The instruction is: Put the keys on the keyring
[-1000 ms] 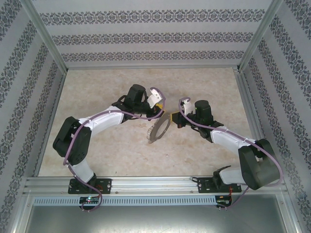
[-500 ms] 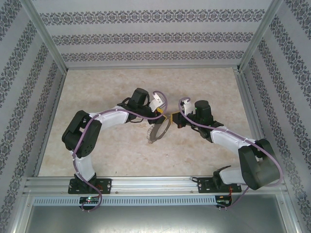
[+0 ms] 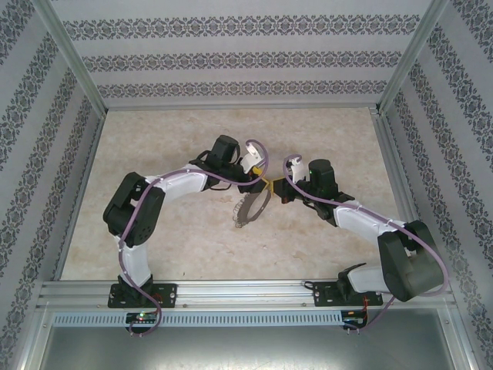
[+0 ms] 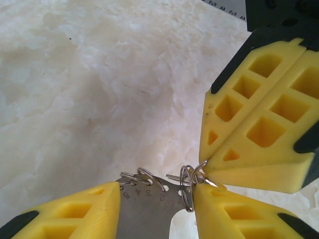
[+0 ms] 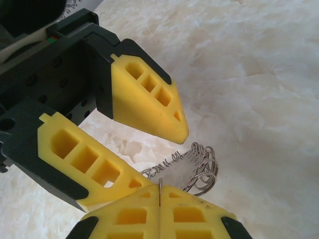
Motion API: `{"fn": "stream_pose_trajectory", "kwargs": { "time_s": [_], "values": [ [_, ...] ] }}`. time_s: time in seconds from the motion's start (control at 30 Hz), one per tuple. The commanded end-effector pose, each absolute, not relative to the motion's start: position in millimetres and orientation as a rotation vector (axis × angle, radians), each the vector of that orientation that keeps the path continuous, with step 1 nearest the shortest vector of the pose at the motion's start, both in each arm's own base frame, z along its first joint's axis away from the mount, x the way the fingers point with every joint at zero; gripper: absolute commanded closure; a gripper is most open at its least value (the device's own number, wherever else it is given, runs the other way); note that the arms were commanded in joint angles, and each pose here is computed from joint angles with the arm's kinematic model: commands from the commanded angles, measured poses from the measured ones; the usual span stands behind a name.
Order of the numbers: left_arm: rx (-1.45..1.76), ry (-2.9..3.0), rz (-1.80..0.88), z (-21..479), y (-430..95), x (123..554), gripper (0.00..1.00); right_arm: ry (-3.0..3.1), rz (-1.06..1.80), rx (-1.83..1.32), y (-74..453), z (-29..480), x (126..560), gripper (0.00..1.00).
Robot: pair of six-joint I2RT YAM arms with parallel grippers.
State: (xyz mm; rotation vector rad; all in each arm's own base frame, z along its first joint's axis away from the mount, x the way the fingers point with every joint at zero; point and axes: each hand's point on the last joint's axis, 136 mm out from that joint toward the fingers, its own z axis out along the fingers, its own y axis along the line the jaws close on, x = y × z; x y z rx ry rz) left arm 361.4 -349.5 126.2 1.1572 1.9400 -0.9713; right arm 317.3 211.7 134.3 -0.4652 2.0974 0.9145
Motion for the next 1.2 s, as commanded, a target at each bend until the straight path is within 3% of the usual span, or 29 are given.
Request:
{"fn": "stream_pose_trajectory", "kwargs": {
  "time_s": [0.0, 0.37, 0.63, 0.8, 1.17],
  "values": [
    [1.181, 1.915, -1.023, 130.0, -358.0, 357.9, 0.57, 2.076, 0.907, -0.463, 209.3, 139.4, 320.7, 1.00],
    [1.193, 1.912, -1.040, 124.9, -365.6, 355.3, 0.60, 2.075, 0.905, -0.461, 208.3, 139.2, 320.1, 1.00],
    [1.185, 1.890, -1.045, 129.1, -368.6, 358.7, 0.80, 2.078, 0.902, -0.459, 207.6, 138.0, 318.7, 1.00],
    [1.190, 1.879, -1.046, 132.2, -368.6, 358.3, 1.00, 2.079, 0.893, -0.454, 206.1, 138.6, 318.8, 1.00],
    [1.191, 1.784, -1.025, 153.8, -363.6, 349.7, 1.00, 2.131, 0.833, -0.338, 184.8, 122.3, 327.7, 1.00]
  ]
}}
